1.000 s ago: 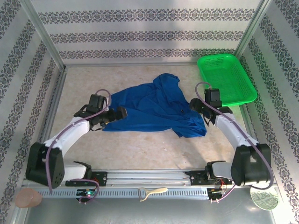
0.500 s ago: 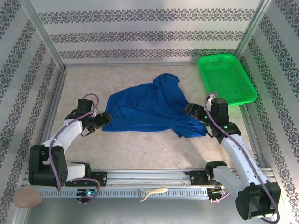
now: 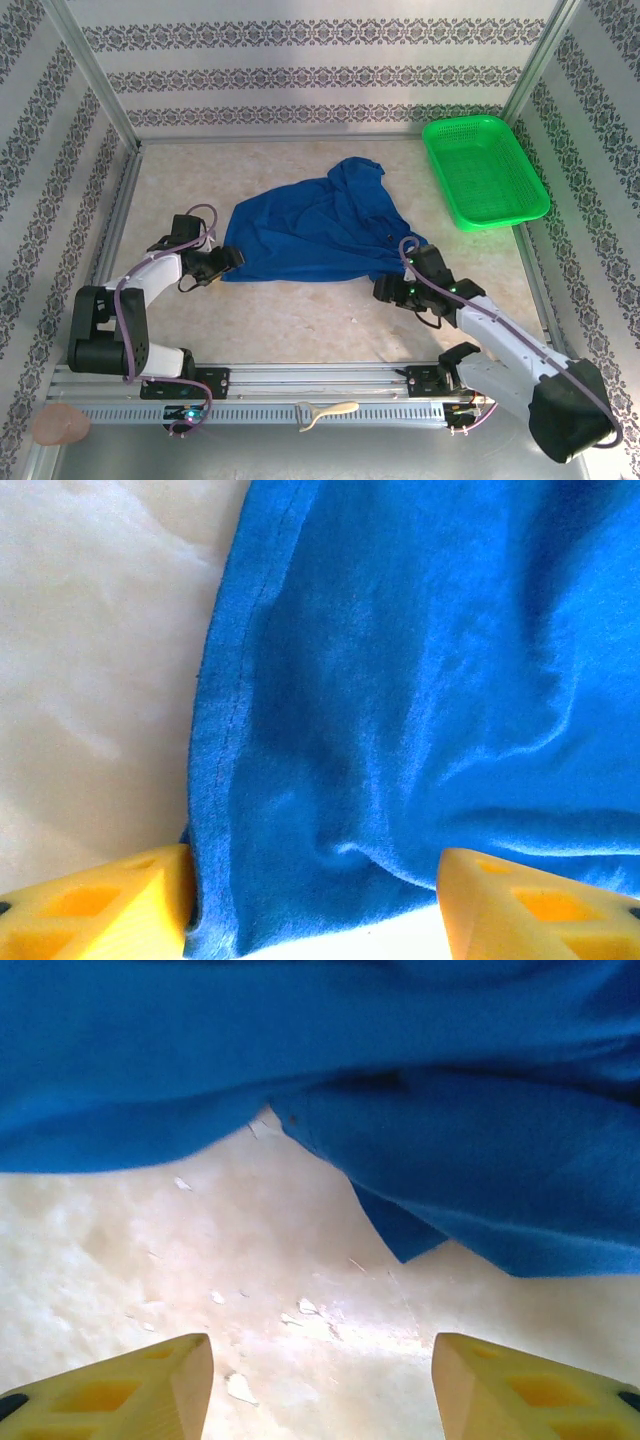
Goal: Fold the inside-out t-shirt
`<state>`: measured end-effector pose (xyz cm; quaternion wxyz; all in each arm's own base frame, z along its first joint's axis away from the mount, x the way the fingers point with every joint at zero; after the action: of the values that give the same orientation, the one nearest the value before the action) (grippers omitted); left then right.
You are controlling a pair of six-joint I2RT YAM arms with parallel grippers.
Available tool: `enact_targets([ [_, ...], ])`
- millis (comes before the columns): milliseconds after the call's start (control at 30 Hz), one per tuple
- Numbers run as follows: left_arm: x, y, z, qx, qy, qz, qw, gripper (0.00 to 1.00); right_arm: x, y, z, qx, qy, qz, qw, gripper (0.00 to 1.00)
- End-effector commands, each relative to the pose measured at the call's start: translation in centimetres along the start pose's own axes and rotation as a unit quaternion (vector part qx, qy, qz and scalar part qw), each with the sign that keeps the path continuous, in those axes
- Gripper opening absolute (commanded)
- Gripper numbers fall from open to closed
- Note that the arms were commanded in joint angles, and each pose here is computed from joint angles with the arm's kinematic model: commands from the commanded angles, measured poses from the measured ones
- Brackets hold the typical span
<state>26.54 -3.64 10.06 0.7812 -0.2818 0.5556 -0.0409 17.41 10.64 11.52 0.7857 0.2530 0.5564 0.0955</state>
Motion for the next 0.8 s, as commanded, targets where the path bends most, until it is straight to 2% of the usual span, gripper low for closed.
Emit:
enact_targets([
  [0,0.2,0.1,0.4,-0.004,-0.01,-0.014,1.0,0.65,1.1,-0.7,0.0,-0.009,-0.004,-0.054,0.998,0.58],
  [233,0.0,0.0,0.3,-0.005,-0.012,-0.016,1.0,0.65,3.1,-0.2,1.3,-0.03,-0.008,-0.089,0.996,0.5],
  [367,-0.2,-0.1,0.3,-0.006,-0.016,-0.02,1.0,0.65,3.5,-0.2,1.9,-0.035,-0.022,-0.109,0.993,0.49],
  [767,-0.5,-0.4,0.4,-0.005,-0.02,-0.026,0.999,0.65,2.4,0.9,3.3,-0.04,-0.069,-0.118,0.99,0.42],
])
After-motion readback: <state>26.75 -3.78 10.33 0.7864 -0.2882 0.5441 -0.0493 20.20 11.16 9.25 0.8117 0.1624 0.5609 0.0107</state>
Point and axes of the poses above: each hand's point on the last joint's axis, 136 mm out from that joint toward the fingers, its own x axis out along the fingers, its own y axis along the line the jaws close on, z = x × y, the point moved 7 cm from there along -x, back along the fingers, and after that the axes turned 4 degrees about x, right-handed, at the moved point
